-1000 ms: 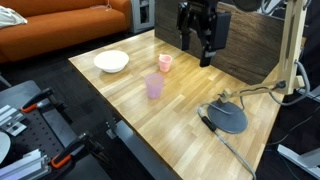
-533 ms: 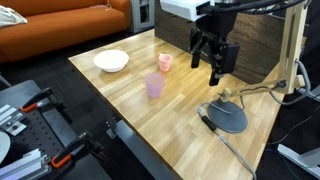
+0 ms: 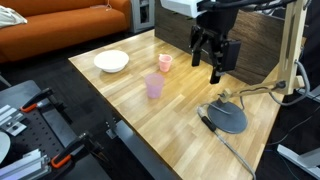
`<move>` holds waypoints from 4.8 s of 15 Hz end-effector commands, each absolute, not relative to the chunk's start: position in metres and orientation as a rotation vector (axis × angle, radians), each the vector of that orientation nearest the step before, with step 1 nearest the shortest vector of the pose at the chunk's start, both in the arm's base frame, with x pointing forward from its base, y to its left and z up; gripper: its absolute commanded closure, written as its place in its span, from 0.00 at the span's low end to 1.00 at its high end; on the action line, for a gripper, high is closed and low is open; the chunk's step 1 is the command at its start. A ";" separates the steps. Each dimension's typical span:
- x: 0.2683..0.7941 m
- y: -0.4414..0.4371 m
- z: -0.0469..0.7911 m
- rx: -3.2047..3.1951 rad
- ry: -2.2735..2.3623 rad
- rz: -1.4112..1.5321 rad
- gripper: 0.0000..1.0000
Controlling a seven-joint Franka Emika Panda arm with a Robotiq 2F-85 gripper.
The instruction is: Flip the switch of the desk lamp. Pick up the light pink cup from the table and pour some of its water in the white dish.
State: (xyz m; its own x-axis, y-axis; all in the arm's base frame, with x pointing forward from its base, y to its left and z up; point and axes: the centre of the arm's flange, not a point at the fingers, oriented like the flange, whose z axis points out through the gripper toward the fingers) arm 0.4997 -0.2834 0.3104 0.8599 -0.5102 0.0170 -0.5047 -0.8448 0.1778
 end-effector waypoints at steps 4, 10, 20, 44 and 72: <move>0.506 -0.309 0.288 2.881 -0.895 -0.114 0.00; 0.512 -0.343 0.249 2.839 -0.969 -0.138 0.00; 0.508 -0.337 0.247 2.824 -0.960 -0.143 0.00; 0.548 -0.383 0.152 2.804 -1.083 -0.263 1.00; 0.555 -0.389 0.133 2.807 -1.103 -0.330 1.00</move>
State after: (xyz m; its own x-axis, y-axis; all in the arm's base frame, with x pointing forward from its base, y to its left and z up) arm 0.5463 -0.3756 0.1293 0.7226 -0.6729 -0.1582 -0.6446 -0.7386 0.1974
